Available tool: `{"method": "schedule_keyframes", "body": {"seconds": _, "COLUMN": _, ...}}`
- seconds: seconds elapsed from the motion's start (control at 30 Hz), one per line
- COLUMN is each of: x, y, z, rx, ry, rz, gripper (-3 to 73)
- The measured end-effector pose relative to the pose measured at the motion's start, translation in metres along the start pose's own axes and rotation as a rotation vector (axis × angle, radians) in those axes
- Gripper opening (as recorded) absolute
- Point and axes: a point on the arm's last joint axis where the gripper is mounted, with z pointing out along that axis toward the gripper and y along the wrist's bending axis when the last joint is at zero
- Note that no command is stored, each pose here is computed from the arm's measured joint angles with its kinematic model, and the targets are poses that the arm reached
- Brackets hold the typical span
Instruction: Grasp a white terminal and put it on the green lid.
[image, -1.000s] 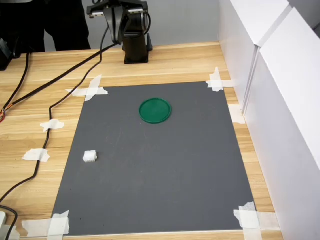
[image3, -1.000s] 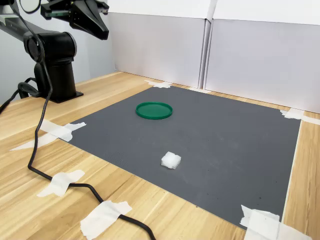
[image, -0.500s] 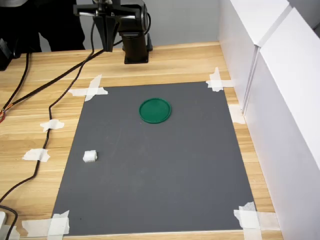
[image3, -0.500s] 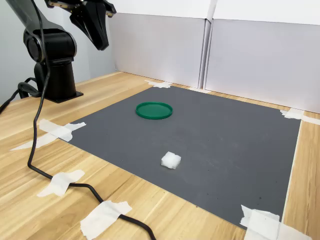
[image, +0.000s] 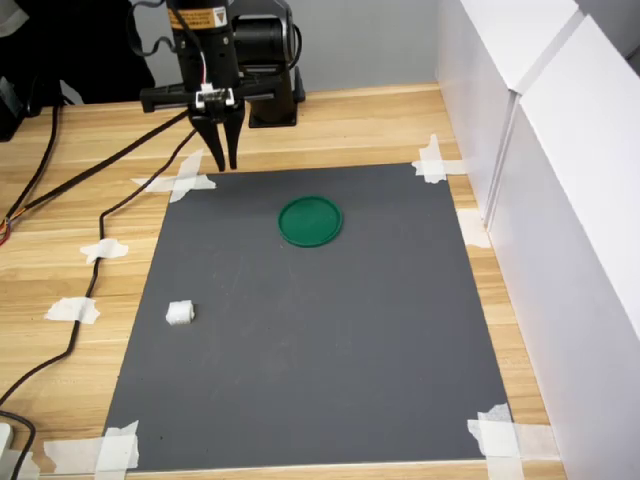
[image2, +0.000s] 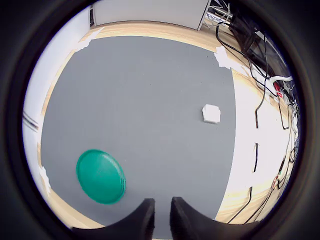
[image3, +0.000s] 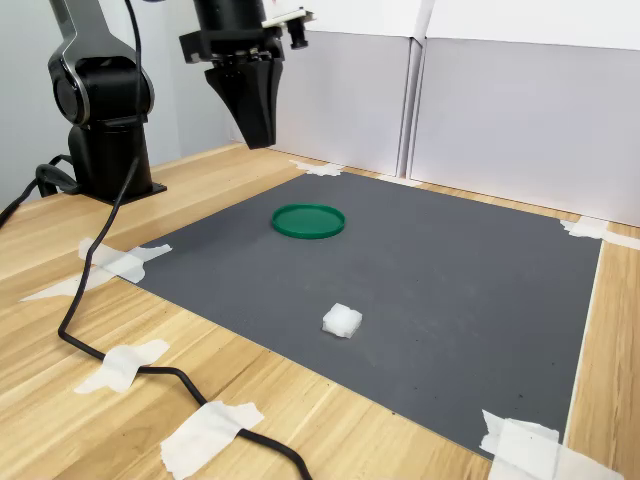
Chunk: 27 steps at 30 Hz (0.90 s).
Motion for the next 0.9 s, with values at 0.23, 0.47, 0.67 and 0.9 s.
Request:
{"method": "schedule_keyframes", "body": {"seconds": 0.23, "x": -0.035, "y": -0.038, "z": 0.013, "rx": 0.015, "ry": 0.015, "rz": 0.124, "gripper": 42.6}}
{"method": "schedule_keyframes", "body": {"seconds": 0.47, "x": -0.049, "y": -0.074, "z": 0.033, "rx": 0.018, "ry": 0.102, "rz": 0.114, "gripper": 59.9}}
{"method": "schedule_keyframes", "body": {"seconds": 0.67, "x": -0.068, "y": -0.084, "z": 0.056, "rx": -0.021, "ry": 0.110, "rz": 0.100, "gripper": 61.1}}
{"method": "schedule_keyframes", "body": {"seconds": 0.9, "x": -0.077, "y": -0.091, "z": 0.099, "rx": -0.056, "ry": 0.174, "rz": 0.090, "gripper": 61.1}}
